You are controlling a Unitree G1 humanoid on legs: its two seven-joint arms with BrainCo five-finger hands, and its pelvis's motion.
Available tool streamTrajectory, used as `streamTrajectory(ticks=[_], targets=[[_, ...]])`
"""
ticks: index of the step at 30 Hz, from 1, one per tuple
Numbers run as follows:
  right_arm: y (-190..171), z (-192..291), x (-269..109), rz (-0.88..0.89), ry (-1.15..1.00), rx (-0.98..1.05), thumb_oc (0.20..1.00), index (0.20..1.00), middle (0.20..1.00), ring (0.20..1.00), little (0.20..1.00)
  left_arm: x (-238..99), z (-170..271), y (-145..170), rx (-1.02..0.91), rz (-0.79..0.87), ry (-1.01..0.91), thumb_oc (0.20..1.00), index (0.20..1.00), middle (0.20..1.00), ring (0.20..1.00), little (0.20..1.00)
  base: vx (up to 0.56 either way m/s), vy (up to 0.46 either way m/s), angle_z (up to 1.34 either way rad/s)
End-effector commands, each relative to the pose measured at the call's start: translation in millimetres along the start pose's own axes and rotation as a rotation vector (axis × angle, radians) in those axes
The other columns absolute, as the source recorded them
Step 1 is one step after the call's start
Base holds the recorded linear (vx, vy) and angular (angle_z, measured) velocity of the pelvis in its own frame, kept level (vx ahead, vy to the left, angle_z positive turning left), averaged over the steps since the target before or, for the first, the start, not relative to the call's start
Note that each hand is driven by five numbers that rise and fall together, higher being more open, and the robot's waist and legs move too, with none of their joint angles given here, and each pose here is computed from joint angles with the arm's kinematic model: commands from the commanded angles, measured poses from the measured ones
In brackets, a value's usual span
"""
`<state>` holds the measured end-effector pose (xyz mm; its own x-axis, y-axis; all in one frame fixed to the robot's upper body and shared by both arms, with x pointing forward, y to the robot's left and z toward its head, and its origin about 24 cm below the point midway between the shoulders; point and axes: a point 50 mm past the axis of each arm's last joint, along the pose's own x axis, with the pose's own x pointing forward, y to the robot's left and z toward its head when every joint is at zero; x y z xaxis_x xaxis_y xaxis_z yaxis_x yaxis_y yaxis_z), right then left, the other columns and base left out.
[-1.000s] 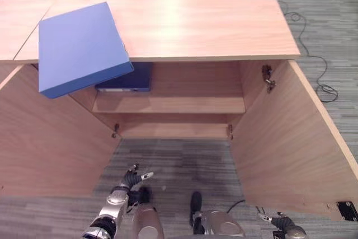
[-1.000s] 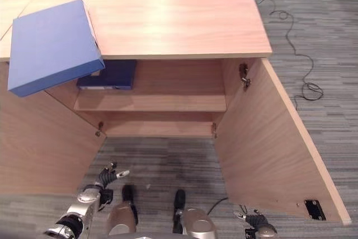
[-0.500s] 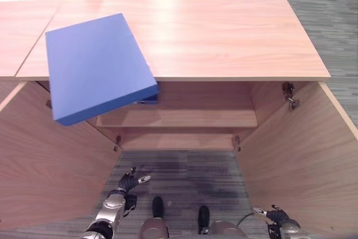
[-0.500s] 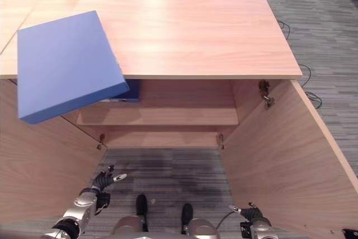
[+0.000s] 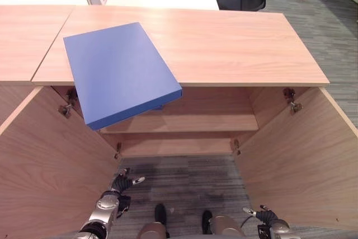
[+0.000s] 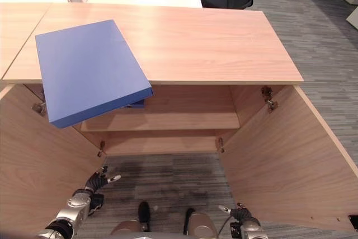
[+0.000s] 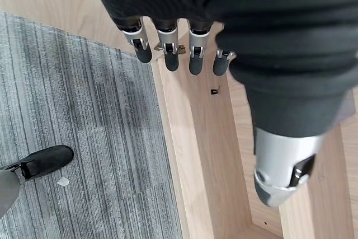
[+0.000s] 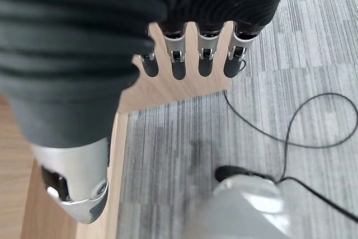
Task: Put the empty folder in the office cabinet
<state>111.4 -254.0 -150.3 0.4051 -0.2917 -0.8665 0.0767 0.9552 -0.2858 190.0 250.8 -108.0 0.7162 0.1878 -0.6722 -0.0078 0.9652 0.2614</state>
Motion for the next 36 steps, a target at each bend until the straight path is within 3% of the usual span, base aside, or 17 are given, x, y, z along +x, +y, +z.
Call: streamTrajectory(ticks=[1, 20, 24, 26, 36], targets=[[-6, 6, 1, -0.012, -0.016, -0.027, 1.000, 1.000, 1.000, 1.000, 1.000, 5, 26, 1, 0.007, -0.004, -0.104, 1.000, 1.000, 1.000, 1.000, 1.000, 0.14, -0.011, 0.22], [-12, -15, -2, -0.018, 0.036, -0.063, 1.000, 1.000, 1.000, 1.000, 1.000, -1, 19, -7, 0.007, -0.006, -0.116, 1.000, 1.000, 1.000, 1.000, 1.000, 0.03, -0.021, 0.07], [-10, -17, -3, -0.022, 0.031, -0.047, 1.000, 1.000, 1.000, 1.000, 1.000, -5, 35, 5, 0.059, 0.062, -0.212, 1.000, 1.000, 1.000, 1.000, 1.000, -0.02, -0.037, 0.09], [-6, -20, -5, -0.037, 0.018, -0.005, 1.000, 1.000, 1.000, 1.000, 1.000, -20, 52, 26, 0.135, 0.199, -0.344, 1.000, 1.000, 1.000, 1.000, 1.000, -0.03, -0.066, 0.24], [-2, -36, -9, -0.063, 0.045, 0.040, 1.000, 1.000, 1.000, 1.000, 1.000, -60, 28, 48, 0.225, 0.379, -0.393, 1.000, 1.000, 1.000, 1.000, 1.000, -0.02, -0.059, 0.26]])
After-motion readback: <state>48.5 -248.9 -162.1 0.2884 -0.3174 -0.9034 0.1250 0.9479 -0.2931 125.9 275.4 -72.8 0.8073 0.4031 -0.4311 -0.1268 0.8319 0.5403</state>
